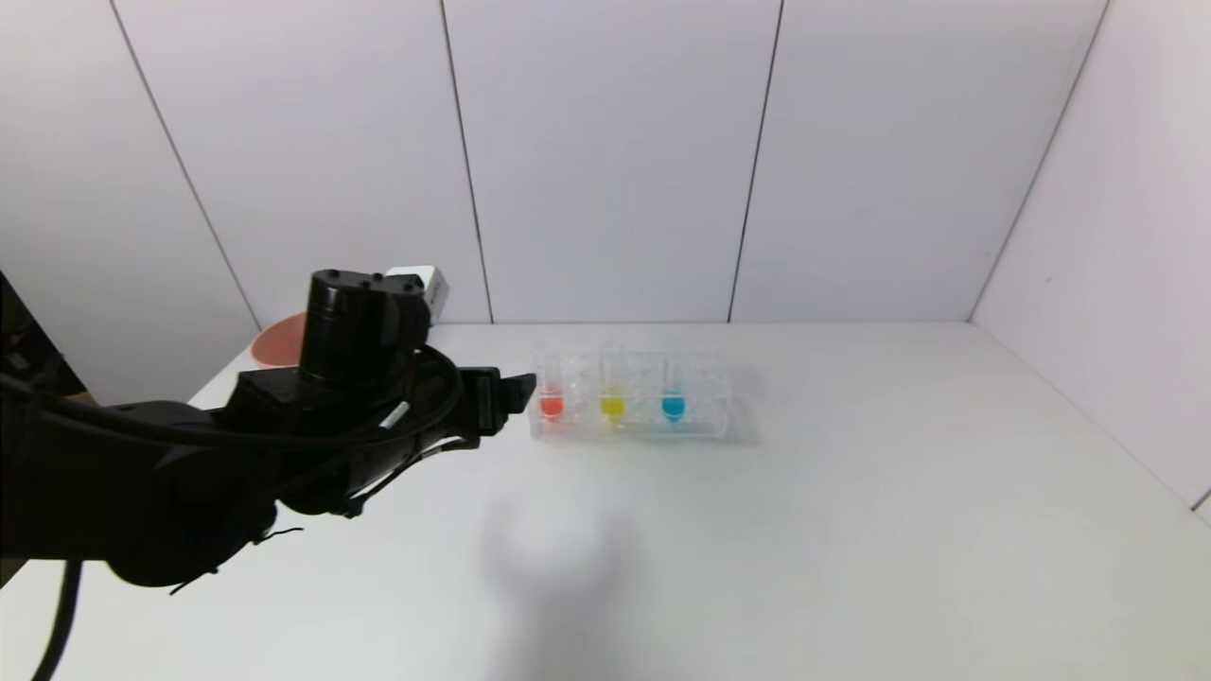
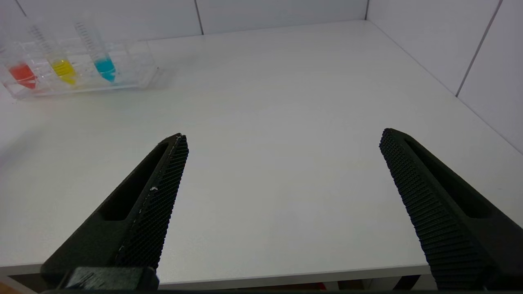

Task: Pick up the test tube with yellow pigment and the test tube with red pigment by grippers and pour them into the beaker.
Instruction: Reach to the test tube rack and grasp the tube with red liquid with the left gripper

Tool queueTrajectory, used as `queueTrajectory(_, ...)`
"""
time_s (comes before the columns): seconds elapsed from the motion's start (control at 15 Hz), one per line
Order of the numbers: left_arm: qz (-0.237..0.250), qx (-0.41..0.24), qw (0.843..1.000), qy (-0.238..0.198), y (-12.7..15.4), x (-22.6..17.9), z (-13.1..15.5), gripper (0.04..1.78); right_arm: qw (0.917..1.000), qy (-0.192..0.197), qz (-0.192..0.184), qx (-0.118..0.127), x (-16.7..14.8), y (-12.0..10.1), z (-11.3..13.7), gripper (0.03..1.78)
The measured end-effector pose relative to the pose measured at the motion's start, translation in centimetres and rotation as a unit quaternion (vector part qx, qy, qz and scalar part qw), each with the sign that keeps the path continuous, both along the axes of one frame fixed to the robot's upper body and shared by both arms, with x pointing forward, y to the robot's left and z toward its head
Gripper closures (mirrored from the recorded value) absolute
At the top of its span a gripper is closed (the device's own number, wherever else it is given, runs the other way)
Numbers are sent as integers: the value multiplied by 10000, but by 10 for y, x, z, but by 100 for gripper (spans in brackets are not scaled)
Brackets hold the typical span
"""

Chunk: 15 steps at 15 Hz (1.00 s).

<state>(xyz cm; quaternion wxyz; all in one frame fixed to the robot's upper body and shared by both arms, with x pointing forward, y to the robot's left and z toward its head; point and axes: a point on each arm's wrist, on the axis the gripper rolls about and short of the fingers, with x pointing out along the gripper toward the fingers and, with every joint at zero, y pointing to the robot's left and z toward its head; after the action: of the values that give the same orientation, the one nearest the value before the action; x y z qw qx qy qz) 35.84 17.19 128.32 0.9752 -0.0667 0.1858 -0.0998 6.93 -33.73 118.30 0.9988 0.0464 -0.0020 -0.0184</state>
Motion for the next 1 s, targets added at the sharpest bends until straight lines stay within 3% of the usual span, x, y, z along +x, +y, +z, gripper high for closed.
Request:
queueTrajectory(0.4,434,214,9983,-315,-44,36,-31,6,10000,0,0,2,0,0,0,10)
queueTrajectory(1.0,511,443,9949,-743,-65,67,-59,6,10000,0,0,2,0,0,0,10)
